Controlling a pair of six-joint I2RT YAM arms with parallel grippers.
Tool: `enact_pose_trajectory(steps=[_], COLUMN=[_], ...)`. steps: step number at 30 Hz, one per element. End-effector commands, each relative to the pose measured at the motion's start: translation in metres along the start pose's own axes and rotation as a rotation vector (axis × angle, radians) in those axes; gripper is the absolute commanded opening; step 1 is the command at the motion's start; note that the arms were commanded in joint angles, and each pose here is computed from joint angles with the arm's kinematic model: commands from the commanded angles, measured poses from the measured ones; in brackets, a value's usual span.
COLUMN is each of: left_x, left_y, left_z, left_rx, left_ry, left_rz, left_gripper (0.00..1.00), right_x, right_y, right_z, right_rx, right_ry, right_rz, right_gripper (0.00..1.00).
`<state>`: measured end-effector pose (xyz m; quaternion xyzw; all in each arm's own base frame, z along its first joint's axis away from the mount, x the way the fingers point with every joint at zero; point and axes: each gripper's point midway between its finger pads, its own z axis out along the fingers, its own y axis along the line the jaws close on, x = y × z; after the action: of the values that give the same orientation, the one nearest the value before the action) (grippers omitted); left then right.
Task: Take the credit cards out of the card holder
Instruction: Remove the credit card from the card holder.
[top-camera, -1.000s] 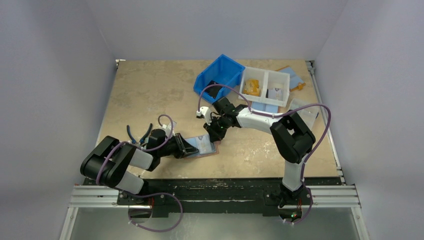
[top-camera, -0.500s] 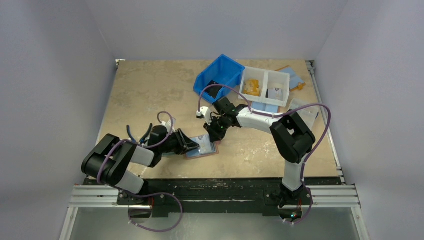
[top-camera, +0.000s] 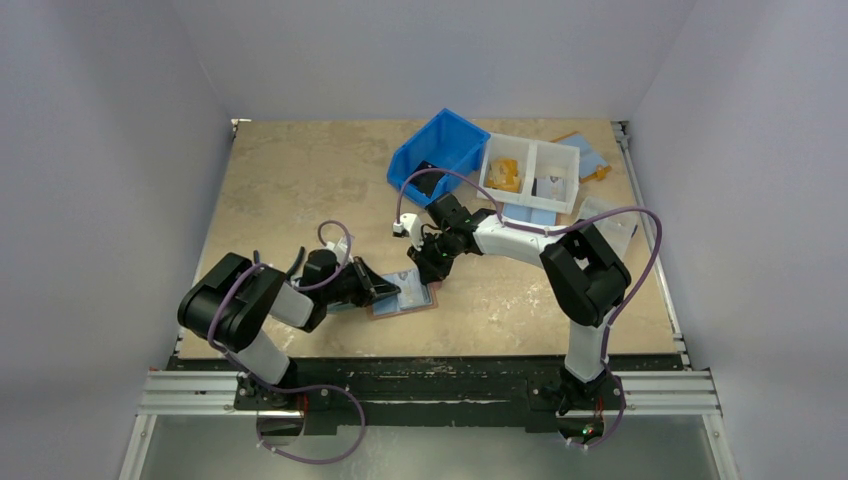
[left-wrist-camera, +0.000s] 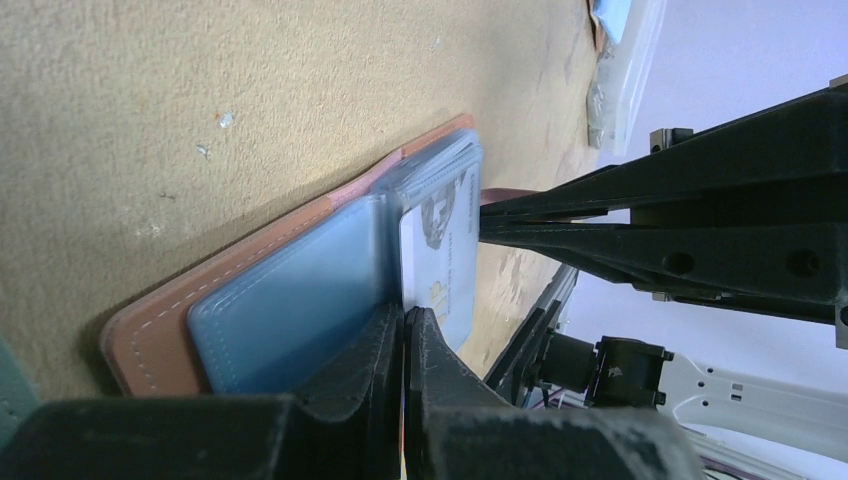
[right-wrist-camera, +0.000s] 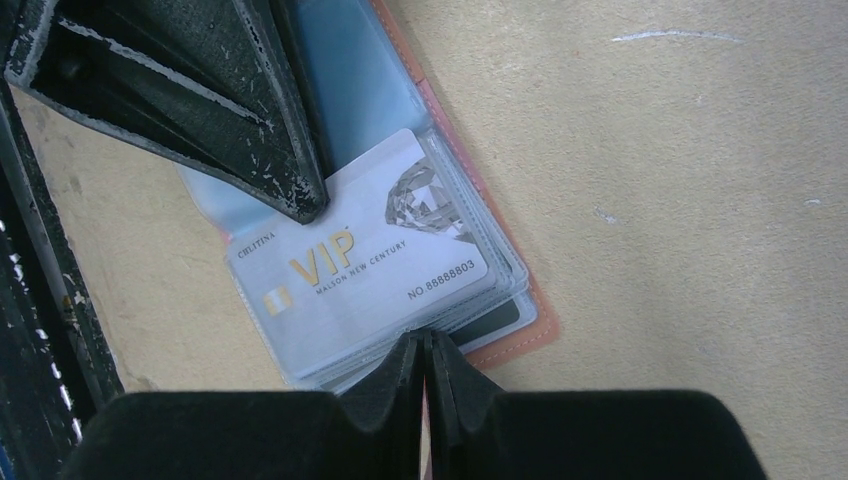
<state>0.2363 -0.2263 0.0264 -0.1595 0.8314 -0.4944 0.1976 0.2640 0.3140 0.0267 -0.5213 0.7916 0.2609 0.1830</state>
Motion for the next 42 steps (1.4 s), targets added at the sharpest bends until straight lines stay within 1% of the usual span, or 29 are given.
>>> enact_pose_trajectory(steps=[1,6,12,17,22,25,28,36,42], left_x=[0.0,0.006,0.015,0.015,0.011,0.009,0.01,0.008,0.001], left_y=[-0.004,0.007,0.013,0.011,0.003,-0.001,-0.003,-0.001,-0.01], left_z=[-0.004,-0.015,-0.021,-0.024,-0.026,-0.025,-0.024,-0.026,-0.03], left_rx=[0.02,-0.023,-0.024,-0.015,0.001,0.009,0.016,-0.024,-0.037], left_ry=[-0.016,-0.003,0.02,0.018,0.008,0.013,0.028,0.035,0.018], left_rz=[0.047,0.066,0.056,0.058,0.078,0.099,0.114,0.137,0.18], left_gripper=[0.0,0.0,0.0,0.0,0.0,0.0,0.0,0.0,0.0], right_x=[0.086,0.09,0.09,0.089,0.083,0.071,0.052,0.04,0.049], right_y=[-0.026,-0.031,-0.033,-0.031,-0.022,-0.013,-0.007,-0.015,-0.046], right_z=[0.013,0.012,0.01,0.01,0.008,0.0,-0.015,-0.042,-0.057], right_rx=[0.126,0.151,0.156,0.146,0.093,0.035,0.021,0.005,0.099], right_ry=[0.279,0.293,0.292,0.288,0.272,0.243,0.171,0.076,0.071], right_rz=[0.065,0.077,0.08,0.074,0.057,0.014,-0.022,-0.015,0.051], right_gripper=[0.14,0.15,0.13,0.13,0.14,0.15,0.17,0.21,0.23])
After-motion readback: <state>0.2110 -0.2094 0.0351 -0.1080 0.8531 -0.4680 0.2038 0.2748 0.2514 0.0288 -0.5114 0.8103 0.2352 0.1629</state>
